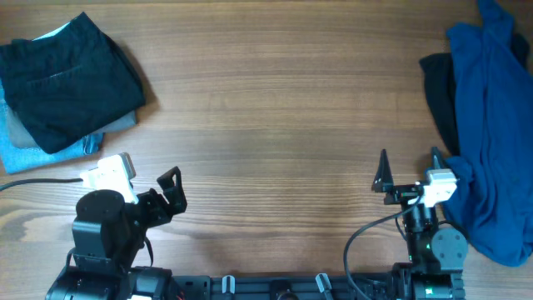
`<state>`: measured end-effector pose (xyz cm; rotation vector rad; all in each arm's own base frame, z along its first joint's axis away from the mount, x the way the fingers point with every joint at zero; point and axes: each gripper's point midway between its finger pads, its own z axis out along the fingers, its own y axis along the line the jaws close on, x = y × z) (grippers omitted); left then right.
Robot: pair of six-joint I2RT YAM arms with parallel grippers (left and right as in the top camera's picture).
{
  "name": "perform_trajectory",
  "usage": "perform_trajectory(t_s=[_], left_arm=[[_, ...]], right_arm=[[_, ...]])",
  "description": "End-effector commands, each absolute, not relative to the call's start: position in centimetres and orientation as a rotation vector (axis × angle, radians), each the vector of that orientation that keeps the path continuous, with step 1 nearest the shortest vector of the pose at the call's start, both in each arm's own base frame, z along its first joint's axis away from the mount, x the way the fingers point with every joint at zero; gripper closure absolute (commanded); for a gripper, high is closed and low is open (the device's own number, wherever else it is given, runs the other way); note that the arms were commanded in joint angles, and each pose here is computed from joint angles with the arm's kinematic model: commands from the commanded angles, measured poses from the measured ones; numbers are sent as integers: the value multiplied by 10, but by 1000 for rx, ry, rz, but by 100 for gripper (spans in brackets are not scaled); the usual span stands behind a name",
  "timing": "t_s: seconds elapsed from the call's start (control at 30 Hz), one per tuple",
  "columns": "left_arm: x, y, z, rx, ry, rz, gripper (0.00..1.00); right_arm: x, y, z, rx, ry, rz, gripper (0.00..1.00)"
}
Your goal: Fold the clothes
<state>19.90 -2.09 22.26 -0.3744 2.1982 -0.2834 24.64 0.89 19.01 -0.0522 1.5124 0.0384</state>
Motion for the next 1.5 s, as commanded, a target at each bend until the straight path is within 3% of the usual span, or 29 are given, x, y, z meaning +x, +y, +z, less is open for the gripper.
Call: perform_trajectory(t_s=[0.0, 1.13, 1.47], left_arm=[[199, -19, 222, -390, 2191, -279, 0], [189, -6, 208, -441, 2165, -229, 0], [235, 0, 172, -392, 1668, -326, 0]], right_arm=[[246, 20, 177, -114, 1558, 70, 0], [246, 20, 177, -113, 1558, 76, 0], [246, 20, 177, -113, 1558, 75, 0]])
